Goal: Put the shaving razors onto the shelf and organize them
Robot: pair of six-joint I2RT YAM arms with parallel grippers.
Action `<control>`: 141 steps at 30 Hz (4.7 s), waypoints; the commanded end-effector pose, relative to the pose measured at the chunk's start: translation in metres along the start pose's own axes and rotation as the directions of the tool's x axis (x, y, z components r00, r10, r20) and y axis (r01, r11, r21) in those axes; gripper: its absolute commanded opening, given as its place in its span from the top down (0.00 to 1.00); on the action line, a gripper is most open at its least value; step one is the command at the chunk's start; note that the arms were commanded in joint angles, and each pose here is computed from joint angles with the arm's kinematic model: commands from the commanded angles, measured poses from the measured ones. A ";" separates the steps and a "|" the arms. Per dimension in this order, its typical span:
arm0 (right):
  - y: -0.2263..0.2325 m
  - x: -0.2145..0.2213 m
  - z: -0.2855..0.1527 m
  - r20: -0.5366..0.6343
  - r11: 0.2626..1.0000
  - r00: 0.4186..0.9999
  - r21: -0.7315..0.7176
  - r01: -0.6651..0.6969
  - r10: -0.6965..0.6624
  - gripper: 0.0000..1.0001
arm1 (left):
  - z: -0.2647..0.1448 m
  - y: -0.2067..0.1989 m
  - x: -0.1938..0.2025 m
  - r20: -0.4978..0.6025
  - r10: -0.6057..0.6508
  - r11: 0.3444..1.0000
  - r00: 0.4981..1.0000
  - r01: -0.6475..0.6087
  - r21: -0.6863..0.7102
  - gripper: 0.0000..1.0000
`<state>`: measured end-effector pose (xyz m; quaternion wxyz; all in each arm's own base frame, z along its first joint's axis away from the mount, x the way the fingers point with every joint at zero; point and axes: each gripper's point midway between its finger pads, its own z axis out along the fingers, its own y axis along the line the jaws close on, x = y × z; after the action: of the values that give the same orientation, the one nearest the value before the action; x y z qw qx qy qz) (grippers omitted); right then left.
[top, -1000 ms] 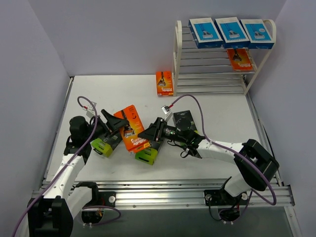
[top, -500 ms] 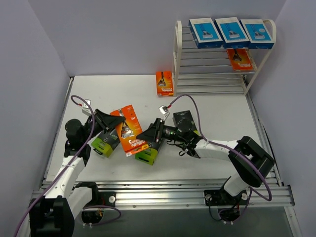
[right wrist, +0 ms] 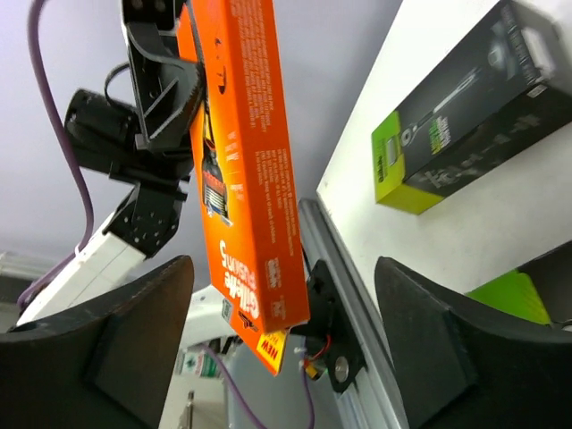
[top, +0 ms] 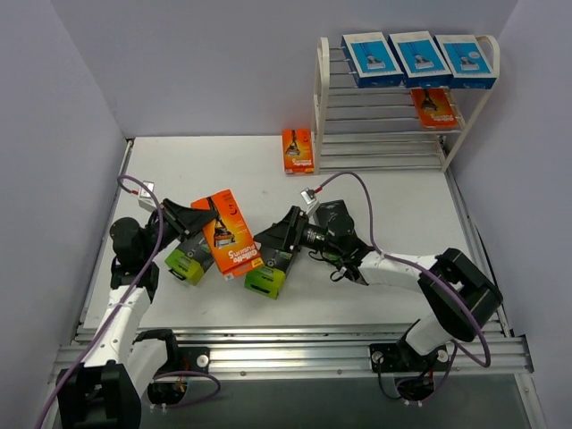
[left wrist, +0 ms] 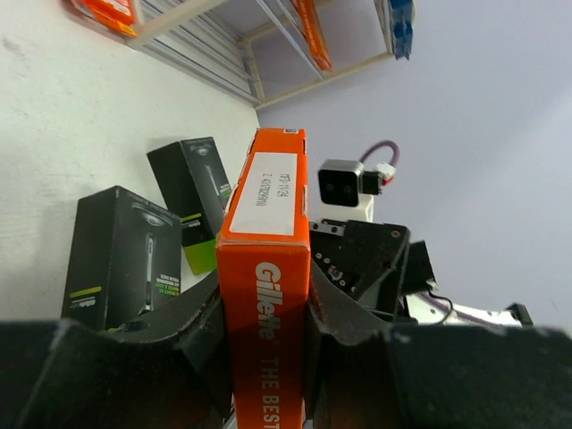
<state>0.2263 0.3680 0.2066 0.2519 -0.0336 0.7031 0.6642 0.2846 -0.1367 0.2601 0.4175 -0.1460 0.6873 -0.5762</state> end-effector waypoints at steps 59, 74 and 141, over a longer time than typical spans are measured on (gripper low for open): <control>0.017 -0.021 0.033 0.414 0.952 0.888 0.131 -0.277 0.202 0.86 | 0.029 0.017 -0.018 0.241 0.017 0.989 0.970 0.019 -0.147 0.92; 0.023 -0.027 0.018 0.451 0.952 0.868 0.109 -0.284 0.207 1.00 | 0.026 0.041 -0.010 0.208 -0.101 0.973 0.973 0.141 -0.183 0.29; -0.037 -0.329 -0.276 0.822 0.828 0.464 0.488 -0.276 -0.330 1.00 | 0.041 0.040 -0.040 -0.119 0.244 0.883 0.963 -0.271 -0.384 0.06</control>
<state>0.4225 0.0148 0.2507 0.5258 0.4125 0.6667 0.3299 0.3550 -0.1186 0.2241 0.4103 -0.1443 0.8283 -0.3533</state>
